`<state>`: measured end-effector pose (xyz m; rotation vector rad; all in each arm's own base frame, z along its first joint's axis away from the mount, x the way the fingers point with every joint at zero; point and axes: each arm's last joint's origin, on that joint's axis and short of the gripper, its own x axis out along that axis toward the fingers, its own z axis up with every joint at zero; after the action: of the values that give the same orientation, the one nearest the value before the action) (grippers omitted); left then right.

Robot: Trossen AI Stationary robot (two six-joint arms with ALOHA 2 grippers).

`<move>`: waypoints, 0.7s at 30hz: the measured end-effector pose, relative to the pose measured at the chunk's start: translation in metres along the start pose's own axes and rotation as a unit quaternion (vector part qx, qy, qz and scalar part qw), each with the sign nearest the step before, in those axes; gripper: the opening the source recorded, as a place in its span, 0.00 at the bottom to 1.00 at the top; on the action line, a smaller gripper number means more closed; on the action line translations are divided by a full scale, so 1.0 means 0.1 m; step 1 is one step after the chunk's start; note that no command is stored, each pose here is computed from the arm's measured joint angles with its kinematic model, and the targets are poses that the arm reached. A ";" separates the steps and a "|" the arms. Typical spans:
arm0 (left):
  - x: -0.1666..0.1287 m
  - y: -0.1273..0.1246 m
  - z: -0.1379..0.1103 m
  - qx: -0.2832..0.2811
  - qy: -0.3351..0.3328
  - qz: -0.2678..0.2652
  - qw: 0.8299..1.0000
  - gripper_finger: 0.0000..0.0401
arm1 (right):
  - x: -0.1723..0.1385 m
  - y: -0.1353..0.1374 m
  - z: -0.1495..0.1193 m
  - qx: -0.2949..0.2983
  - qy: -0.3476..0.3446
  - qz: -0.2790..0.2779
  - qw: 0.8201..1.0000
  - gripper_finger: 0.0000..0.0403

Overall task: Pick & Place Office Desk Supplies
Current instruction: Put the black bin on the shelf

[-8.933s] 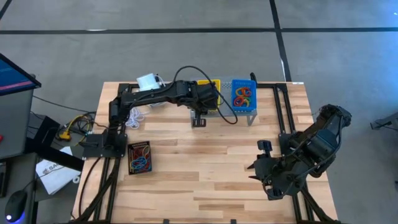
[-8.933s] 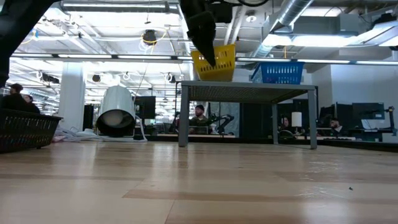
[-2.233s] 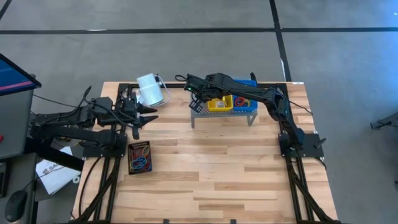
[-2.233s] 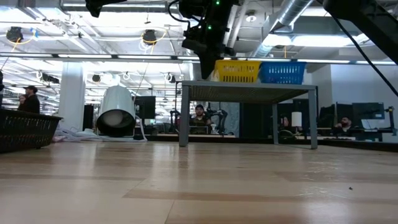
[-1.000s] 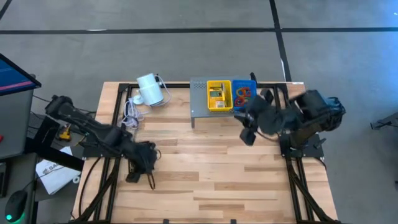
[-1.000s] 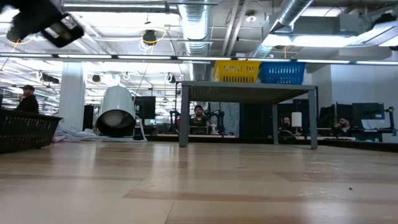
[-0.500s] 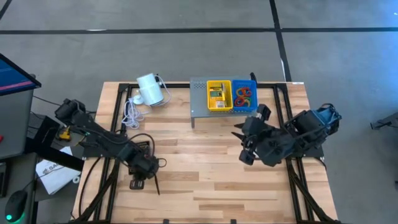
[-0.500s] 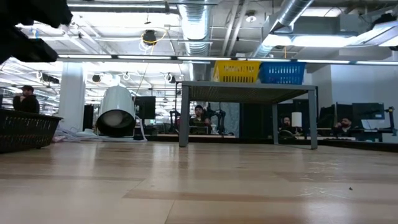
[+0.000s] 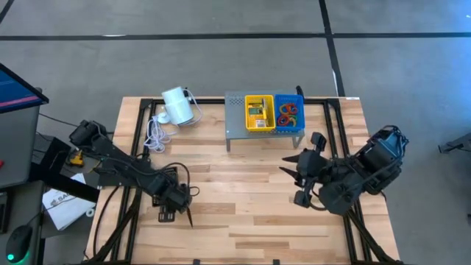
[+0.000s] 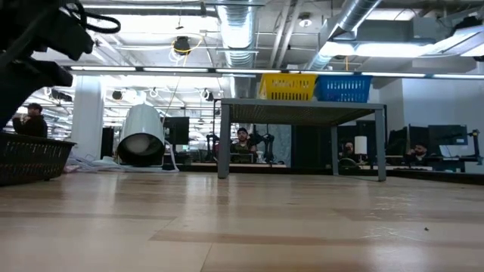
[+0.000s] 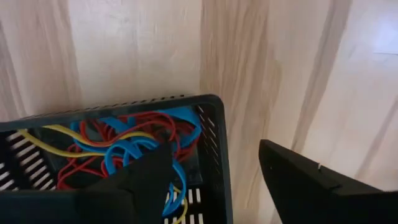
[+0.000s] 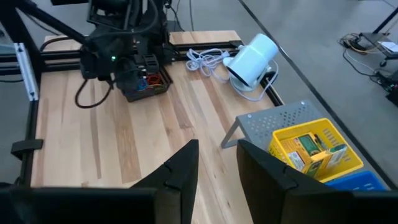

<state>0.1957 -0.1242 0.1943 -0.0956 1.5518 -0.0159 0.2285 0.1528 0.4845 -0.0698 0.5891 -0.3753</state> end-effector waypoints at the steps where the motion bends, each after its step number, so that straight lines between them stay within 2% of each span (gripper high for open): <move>1: 0.02 0.00 0.01 0.000 0.002 0.002 1.000 0.59 | -0.01 0.00 0.00 0.000 0.000 0.001 1.000 0.26; 6: 0.14 -0.02 0.04 -0.001 0.024 0.016 1.000 0.60 | -0.02 0.02 -0.01 -0.003 -0.001 0.005 1.000 0.26; 14: 0.34 -0.05 0.10 -0.003 0.053 0.036 0.998 0.57 | -0.02 0.02 -0.01 0.001 -0.001 0.005 1.000 0.26; 21: 0.52 -0.07 0.16 -0.001 0.030 0.031 0.999 0.55 | -0.02 0.02 -0.01 0.001 -0.001 0.005 1.000 0.26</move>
<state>0.2127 -0.1345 0.1433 -0.0500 1.6144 0.0322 0.2268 0.1553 0.4845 -0.0651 0.5868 -0.3669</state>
